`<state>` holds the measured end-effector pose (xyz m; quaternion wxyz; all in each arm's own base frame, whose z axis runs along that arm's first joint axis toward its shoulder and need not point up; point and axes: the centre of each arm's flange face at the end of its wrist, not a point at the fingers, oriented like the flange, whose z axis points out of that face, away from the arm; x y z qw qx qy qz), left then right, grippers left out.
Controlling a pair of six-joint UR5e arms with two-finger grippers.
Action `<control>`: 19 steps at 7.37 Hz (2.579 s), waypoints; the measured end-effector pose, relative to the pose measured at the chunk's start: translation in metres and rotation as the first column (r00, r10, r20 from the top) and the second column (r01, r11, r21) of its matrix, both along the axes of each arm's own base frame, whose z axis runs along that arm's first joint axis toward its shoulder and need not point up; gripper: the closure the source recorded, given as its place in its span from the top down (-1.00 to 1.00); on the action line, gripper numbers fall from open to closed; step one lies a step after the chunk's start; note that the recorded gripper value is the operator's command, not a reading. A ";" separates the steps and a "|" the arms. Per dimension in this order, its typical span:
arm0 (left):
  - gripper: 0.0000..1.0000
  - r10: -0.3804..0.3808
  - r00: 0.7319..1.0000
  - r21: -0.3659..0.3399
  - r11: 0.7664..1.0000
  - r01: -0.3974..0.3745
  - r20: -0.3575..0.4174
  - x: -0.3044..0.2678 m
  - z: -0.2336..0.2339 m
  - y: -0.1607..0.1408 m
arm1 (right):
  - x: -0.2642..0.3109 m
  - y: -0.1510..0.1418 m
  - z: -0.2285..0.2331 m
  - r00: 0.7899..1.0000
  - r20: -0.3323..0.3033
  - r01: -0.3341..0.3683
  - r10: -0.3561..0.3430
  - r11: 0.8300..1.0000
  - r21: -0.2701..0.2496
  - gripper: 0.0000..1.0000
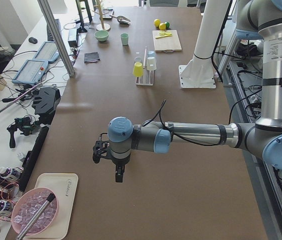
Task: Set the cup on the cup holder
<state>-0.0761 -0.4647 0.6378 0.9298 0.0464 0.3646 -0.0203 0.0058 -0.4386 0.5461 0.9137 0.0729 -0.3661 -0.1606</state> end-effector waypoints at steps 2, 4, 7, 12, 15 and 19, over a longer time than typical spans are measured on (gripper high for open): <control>0.96 0.003 1.000 0.012 1.000 -0.003 0.002 0.002 -0.010 -0.010 | -0.057 -0.024 -0.042 0.993 -0.026 0.116 -0.116 0.993 -0.013 1.00; 0.96 0.033 0.999 -0.021 0.999 -0.033 0.003 0.017 -0.046 -0.053 | -0.137 -0.052 -0.095 0.945 -0.199 0.257 -0.260 0.966 -0.038 1.00; 0.96 0.136 0.991 -0.147 0.980 -0.135 0.000 0.078 -0.110 -0.129 | -0.211 -0.069 -0.141 0.841 -0.367 0.414 -0.397 0.910 -0.036 1.00; 0.96 0.343 0.939 -0.237 0.913 -0.333 -0.001 0.232 -0.153 -0.201 | -0.307 -0.135 -0.149 0.757 -0.397 0.518 -0.519 0.847 -0.120 1.00; 0.96 0.397 0.916 -0.229 0.899 -0.374 0.062 0.262 -0.166 -0.194 | -0.365 -0.172 -0.169 0.653 -0.462 0.615 -0.600 0.776 -0.139 1.00; 0.96 0.430 0.893 -0.236 0.889 -0.392 0.134 0.266 -0.178 -0.170 | -0.412 -0.188 -0.174 0.462 -0.557 0.757 -0.690 0.634 -0.157 1.00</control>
